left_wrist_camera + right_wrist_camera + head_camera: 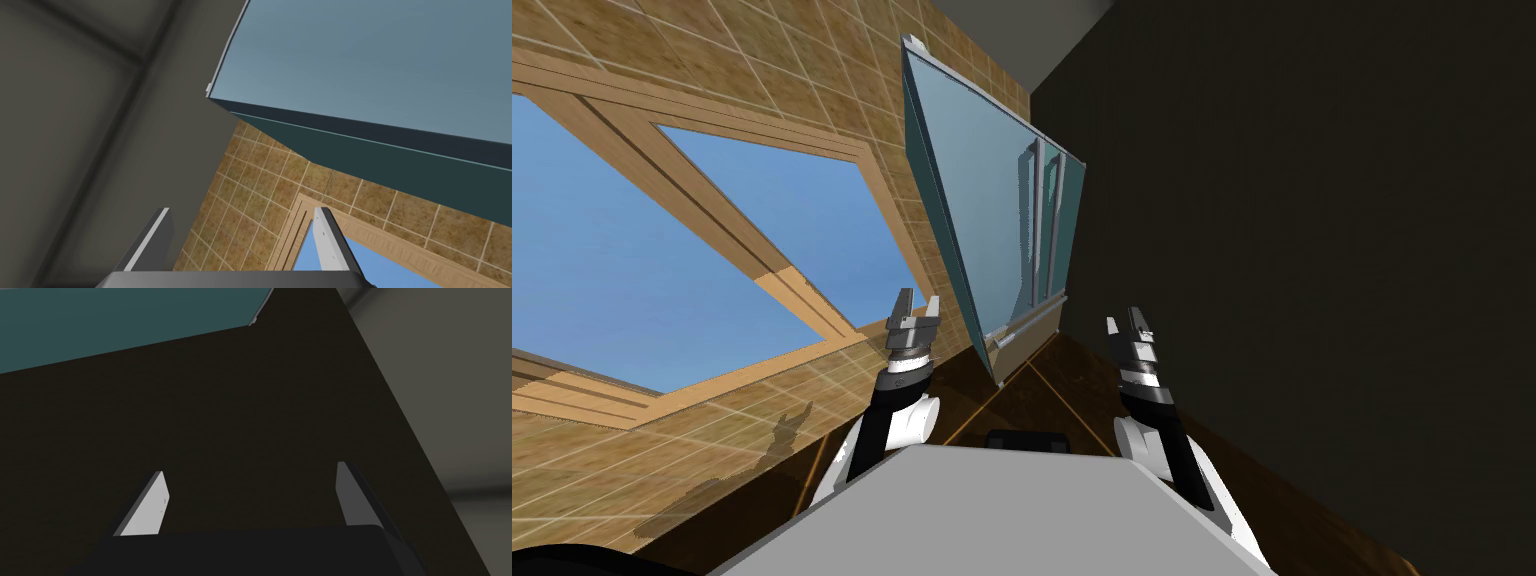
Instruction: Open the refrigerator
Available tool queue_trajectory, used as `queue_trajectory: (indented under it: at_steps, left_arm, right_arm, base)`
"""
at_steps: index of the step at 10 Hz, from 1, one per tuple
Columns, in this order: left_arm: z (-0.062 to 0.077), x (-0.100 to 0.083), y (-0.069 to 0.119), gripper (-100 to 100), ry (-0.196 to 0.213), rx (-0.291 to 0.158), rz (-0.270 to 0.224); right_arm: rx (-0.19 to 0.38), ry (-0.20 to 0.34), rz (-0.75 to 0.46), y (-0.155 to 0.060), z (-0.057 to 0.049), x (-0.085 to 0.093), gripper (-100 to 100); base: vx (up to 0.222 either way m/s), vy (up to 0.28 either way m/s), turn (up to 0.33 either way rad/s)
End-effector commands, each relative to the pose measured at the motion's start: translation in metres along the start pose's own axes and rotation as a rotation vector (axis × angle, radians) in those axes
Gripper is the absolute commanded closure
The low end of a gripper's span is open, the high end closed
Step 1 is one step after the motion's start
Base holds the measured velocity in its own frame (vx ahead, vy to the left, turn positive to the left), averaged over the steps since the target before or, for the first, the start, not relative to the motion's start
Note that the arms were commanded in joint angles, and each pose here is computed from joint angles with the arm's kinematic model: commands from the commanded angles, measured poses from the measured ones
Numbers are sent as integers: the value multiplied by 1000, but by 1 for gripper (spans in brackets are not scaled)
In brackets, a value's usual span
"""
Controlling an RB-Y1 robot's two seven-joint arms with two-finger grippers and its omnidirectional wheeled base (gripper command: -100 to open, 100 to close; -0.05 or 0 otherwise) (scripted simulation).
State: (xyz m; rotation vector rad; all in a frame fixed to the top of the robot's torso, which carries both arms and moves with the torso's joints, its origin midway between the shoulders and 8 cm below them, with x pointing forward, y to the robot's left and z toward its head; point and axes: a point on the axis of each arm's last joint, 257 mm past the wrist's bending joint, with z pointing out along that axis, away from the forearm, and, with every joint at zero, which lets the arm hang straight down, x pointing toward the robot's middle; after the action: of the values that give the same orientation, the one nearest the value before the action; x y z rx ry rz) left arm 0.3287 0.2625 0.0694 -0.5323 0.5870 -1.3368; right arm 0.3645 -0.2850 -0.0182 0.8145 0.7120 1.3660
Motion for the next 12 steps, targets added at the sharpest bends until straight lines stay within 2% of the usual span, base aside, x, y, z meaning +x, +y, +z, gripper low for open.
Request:
queue_trajectory:
  at_steps: [1,9,10,12]
  left_arm:
    - [0,0,0,0,0,0,0]
    - [0,0,0,0,0,0,0]
    - [-1,4,3,-100,26,-3,0]
    - [-3,8,11,-100,58,-12,-7]
  right_arm:
    - [0,0,0,0,0,0,0]
    - [0,0,0,0,0,0,0]
    - [0,0,0,0,0,0,0]
    - [0,0,0,0,0,0,0]
  base:
    - [0,0,0]
    - [0,0,0]
    - [20,-12,-3]
    - [36,-38,-3]
